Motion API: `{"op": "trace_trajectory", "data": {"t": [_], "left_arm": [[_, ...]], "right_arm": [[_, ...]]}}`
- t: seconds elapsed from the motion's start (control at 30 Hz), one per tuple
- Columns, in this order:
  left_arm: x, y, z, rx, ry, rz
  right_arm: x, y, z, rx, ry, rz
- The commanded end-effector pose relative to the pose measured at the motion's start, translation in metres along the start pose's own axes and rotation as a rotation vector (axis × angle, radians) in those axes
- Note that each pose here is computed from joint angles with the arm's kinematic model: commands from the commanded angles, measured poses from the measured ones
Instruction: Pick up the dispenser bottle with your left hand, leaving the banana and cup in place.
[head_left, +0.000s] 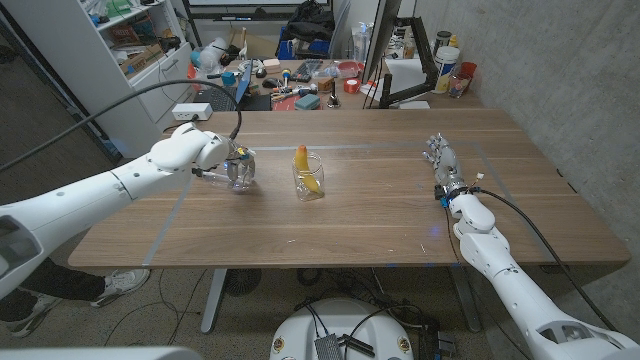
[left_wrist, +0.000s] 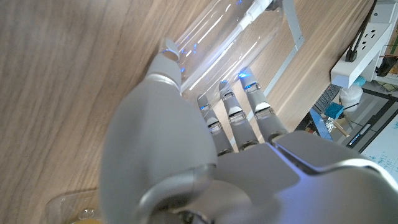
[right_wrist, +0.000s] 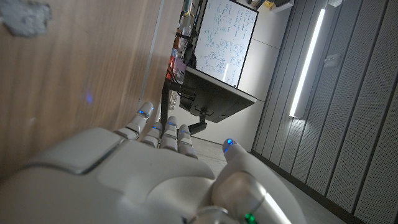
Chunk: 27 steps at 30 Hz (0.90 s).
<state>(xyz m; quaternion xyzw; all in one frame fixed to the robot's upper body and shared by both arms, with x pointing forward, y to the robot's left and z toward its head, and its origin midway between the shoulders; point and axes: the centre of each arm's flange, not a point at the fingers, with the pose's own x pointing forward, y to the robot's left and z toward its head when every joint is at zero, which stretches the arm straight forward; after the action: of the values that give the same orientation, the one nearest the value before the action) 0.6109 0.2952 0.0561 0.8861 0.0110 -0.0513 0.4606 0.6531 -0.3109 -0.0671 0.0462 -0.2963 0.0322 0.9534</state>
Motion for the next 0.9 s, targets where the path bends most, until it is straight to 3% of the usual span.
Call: {"op": "trace_trajectory", "data": {"t": [0.03, 0.9], "left_arm": [[-0.008, 0.003, -0.003, -0.012, 0.010, 0.032], [-0.024, 0.012, -0.011, -0.080, 0.026, 0.139]], "right_arm": [[-0.001, 0.000, 0.002, -0.005, -0.006, 0.002], [-0.008, -0.005, 0.002, -0.009, -0.013, -0.003]]}}
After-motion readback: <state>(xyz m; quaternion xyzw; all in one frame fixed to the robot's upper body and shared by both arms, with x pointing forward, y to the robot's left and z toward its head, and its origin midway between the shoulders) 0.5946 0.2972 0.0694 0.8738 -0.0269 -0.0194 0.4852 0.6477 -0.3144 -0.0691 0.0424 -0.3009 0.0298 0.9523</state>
